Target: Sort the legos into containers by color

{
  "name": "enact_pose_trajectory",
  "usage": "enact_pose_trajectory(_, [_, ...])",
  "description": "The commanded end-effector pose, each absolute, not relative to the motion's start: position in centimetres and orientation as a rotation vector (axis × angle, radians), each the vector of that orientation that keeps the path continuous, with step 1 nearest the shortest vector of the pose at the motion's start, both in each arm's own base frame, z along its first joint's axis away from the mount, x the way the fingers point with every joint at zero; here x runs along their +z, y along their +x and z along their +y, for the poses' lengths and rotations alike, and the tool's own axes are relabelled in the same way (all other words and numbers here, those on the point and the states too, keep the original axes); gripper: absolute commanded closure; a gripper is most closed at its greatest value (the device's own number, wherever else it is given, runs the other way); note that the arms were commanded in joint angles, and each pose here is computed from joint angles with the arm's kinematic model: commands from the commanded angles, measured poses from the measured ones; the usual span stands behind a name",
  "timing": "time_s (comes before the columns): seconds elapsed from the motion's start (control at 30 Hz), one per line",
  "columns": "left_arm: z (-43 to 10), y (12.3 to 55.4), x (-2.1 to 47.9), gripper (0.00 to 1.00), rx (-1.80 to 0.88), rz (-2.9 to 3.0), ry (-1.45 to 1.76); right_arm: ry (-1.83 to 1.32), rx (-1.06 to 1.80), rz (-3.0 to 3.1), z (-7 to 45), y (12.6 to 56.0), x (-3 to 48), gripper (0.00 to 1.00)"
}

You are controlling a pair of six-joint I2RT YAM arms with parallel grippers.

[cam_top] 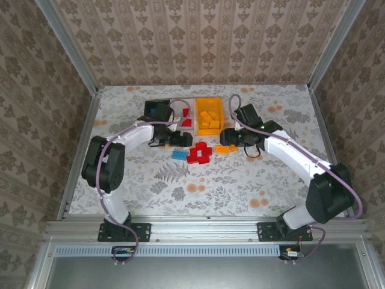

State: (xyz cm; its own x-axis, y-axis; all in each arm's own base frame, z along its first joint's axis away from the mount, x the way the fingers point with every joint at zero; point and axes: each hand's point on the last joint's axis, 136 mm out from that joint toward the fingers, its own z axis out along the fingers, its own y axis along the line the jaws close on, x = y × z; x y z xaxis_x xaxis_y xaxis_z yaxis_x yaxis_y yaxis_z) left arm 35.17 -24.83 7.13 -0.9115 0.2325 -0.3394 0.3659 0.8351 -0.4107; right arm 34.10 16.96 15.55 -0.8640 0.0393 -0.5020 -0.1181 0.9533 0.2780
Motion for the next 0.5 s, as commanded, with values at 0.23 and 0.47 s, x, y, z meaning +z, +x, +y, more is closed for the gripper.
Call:
enact_pose_trajectory(0.23, [-27.4, 34.2, 5.0, 0.06, -0.783, 2.74, 0.605, -0.003, 0.413, 2.55, 15.6, 32.0, 16.3, 0.35])
enact_pose_trajectory(0.47, [-25.8, 31.4, 4.3, 0.12, -0.78, 2.785, 0.561, 0.02, 0.439, 2.551, 15.9, 32.2, 16.2, 0.35])
